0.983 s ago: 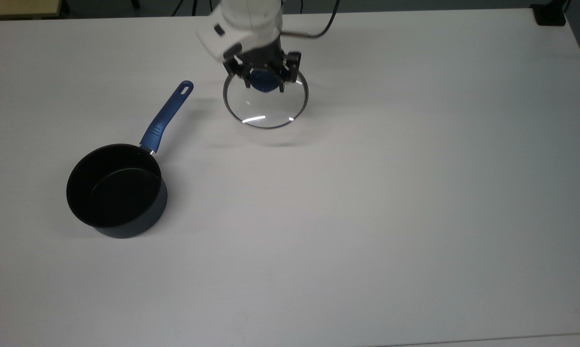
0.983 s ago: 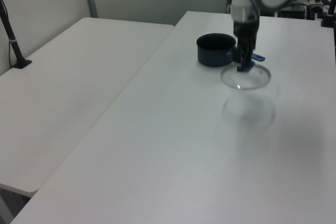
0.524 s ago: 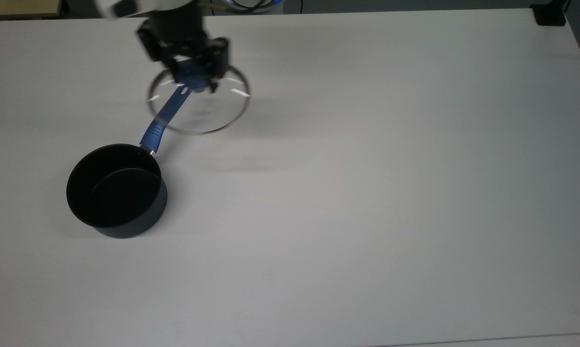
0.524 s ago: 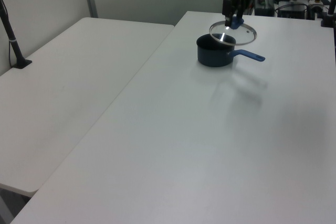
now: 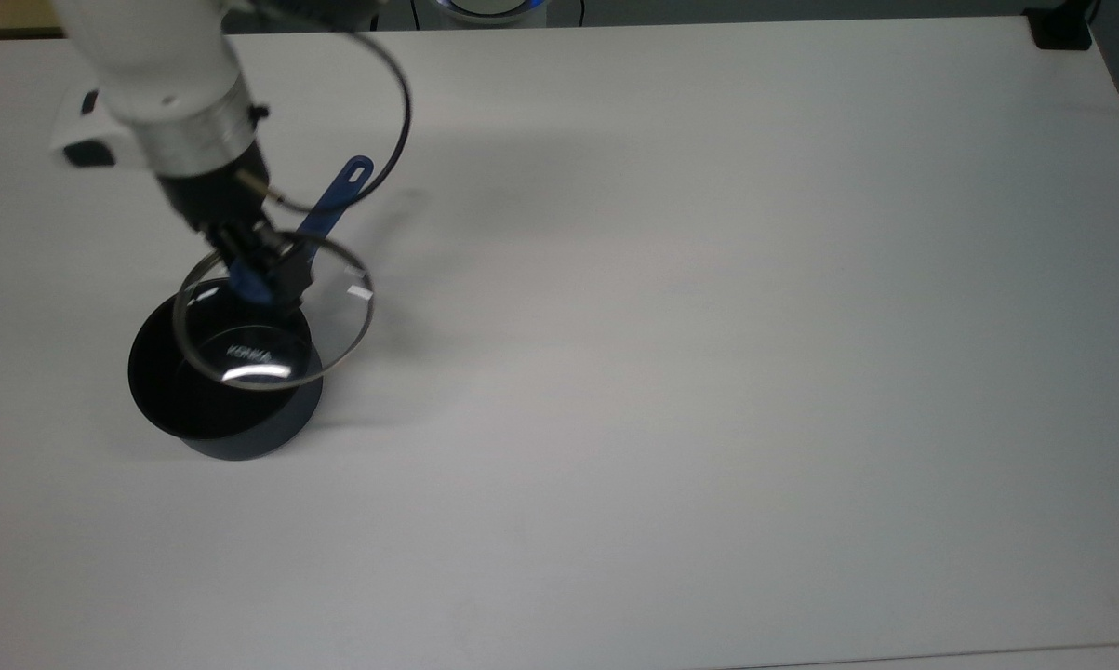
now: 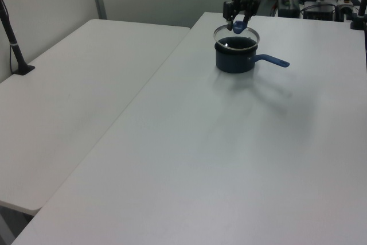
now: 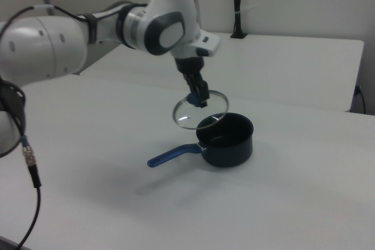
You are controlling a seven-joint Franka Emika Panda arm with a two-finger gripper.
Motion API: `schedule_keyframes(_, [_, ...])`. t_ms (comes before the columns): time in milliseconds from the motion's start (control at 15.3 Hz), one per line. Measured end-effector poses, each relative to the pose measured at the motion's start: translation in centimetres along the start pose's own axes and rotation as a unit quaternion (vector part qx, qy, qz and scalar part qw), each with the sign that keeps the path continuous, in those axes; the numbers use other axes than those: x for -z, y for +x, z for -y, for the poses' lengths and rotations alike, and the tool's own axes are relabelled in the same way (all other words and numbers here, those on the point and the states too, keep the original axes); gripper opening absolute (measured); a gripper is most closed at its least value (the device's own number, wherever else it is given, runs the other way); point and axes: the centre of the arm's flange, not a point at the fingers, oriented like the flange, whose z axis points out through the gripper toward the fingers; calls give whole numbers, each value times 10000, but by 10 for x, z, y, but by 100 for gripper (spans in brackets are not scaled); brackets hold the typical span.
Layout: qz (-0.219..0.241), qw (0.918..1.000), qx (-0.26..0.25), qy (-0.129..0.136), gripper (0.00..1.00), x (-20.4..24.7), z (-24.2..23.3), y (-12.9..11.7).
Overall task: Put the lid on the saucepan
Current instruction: 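Carry the lid over the black saucepan and lower it onto the rim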
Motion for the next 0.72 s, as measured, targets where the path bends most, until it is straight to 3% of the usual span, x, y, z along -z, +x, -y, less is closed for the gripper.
schedule_keyframes(262, [-137, 9997, -215, -66, 66, -30, -7, 25])
schedule_keyframes(721, [-138, 9992, -172, -338, 66, -61, -16, 31])
